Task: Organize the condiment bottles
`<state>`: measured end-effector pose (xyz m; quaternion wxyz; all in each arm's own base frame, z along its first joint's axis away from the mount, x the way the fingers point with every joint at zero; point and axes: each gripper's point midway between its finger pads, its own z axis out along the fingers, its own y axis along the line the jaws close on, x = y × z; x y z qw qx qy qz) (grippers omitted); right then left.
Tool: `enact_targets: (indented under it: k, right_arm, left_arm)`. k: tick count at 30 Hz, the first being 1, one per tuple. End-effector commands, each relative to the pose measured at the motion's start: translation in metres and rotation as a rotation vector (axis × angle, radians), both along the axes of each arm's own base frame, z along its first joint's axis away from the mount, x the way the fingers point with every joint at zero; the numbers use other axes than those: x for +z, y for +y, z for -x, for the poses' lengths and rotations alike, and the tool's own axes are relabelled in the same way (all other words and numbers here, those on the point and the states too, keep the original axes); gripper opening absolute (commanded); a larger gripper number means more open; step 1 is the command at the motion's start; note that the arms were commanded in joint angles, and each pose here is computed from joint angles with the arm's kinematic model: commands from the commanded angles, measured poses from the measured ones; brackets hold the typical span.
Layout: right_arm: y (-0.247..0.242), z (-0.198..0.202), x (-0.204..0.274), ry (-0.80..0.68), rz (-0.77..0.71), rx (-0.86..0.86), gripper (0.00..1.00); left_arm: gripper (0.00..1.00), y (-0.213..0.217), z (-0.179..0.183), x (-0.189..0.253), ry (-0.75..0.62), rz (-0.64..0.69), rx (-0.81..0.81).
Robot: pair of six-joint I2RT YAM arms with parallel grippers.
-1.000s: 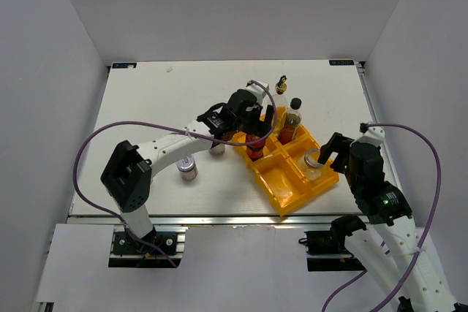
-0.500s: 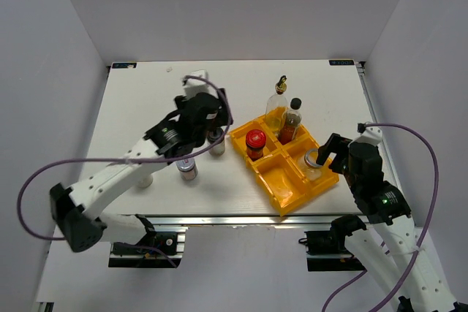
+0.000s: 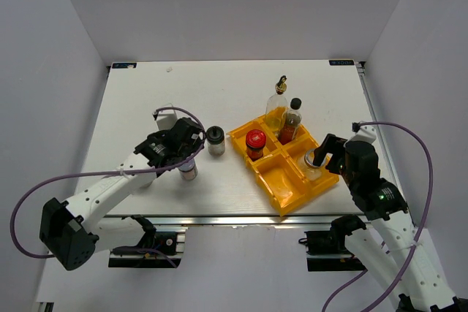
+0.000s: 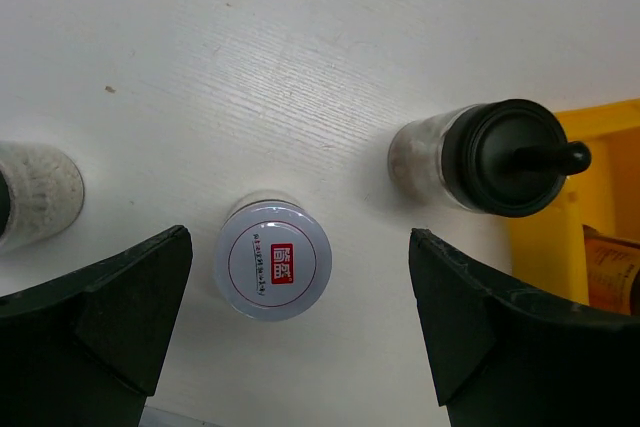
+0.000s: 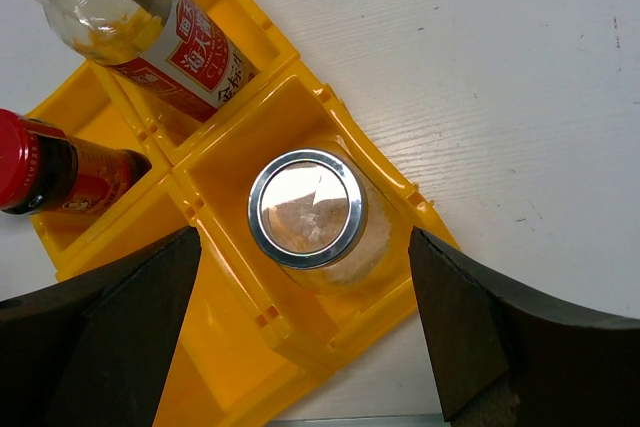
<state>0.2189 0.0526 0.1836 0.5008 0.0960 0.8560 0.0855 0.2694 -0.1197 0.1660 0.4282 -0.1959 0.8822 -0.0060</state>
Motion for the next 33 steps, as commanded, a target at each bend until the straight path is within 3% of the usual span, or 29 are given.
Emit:
enact_targets:
  k: [1, 18, 21, 26, 30, 31, 33]
  right_arm:
    - [0.003, -0.005, 0.004, -0.026, -0.01, 0.011, 0.89]
    - [0.002, -0.005, 0.0, -0.013, -0.008, -0.001, 0.89]
    - [0.001, -0.005, 0.001, -0.017, -0.009, -0.003, 0.89]
    - [0.001, -0.005, 0.001, -0.017, -0.009, -0.003, 0.89]
    - [0.001, -0.005, 0.002, -0.02, -0.01, -0.005, 0.89]
    - [0.001, -0.005, 0.001, -0.019, -0.01, -0.003, 0.89]
    - [0.001, -0.005, 0.002, -0.023, -0.011, -0.006, 0.89]
  left_arm:
    - [0.98, -0.004, 0.001, -0.007, 0.024, 0.039, 0.007]
    - [0.98, -0.011, 0.022, -0.081, 0.235, 0.041, -0.058]
    - [0.93, -0.008, 0.022, -0.085, 0.239, 0.024, -0.047]
    - [0.74, 0.0, 0.021, -0.09, 0.238, -0.011, -0.019]
    - [0.43, -0.001, 0.019, -0.078, 0.215, -0.004, -0.025]
    - [0.27, 0.0, 0.017, -0.073, 0.203, -0.005, -0.022]
    - [0.18, 0.005, 0.012, -0.052, 0.152, -0.012, 0.001]
